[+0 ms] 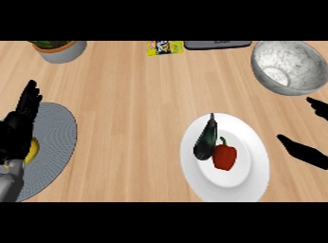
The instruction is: Pick the bell pepper from the plate and place it in the bowl
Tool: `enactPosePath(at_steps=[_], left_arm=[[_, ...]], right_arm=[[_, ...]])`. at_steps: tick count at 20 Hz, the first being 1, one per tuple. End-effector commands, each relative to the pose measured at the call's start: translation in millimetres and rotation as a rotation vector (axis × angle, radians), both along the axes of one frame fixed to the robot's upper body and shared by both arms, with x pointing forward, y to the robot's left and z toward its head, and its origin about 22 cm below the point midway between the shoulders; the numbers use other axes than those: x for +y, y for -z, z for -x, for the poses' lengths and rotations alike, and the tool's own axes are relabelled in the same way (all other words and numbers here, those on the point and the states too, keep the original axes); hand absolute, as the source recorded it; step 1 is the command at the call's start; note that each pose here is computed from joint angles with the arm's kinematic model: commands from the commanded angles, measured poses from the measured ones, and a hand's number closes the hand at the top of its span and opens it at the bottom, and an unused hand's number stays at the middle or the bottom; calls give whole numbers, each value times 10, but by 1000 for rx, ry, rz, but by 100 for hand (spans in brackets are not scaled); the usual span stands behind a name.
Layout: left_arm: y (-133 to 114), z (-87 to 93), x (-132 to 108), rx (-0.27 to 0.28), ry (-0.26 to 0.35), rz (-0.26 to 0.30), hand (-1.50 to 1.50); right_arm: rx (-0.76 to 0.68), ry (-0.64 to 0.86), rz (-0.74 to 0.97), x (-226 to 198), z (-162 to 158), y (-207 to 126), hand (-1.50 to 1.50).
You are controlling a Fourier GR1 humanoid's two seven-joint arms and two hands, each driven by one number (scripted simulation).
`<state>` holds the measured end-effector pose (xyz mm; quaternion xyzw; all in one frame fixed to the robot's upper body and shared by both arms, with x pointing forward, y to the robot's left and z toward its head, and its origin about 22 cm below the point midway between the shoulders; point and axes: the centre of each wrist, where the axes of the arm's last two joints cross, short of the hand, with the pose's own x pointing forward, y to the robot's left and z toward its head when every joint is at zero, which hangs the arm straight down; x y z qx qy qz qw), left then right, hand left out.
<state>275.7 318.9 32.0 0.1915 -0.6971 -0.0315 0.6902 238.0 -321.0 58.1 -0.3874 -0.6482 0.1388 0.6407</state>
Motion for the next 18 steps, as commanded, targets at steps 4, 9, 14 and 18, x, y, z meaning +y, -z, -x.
enactPosePath(at_steps=[4, 9, 14, 18], left_arm=[[-147, 30, 145, 16, -27, 36, 0], [-234, 15, 67, -2, 20, 54, 0], [-263, 1, -47, 0, 55, 46, 0], [-281, -35, -89, -3, 79, 54, 0]], right_arm=[[31, 127, 86, 446, 832, 269, -150], [61, 249, 103, 679, 1147, -8, -150], [65, 284, 188, 881, 1087, -709, -150], [224, 268, 222, 994, 974, -935, -150]])
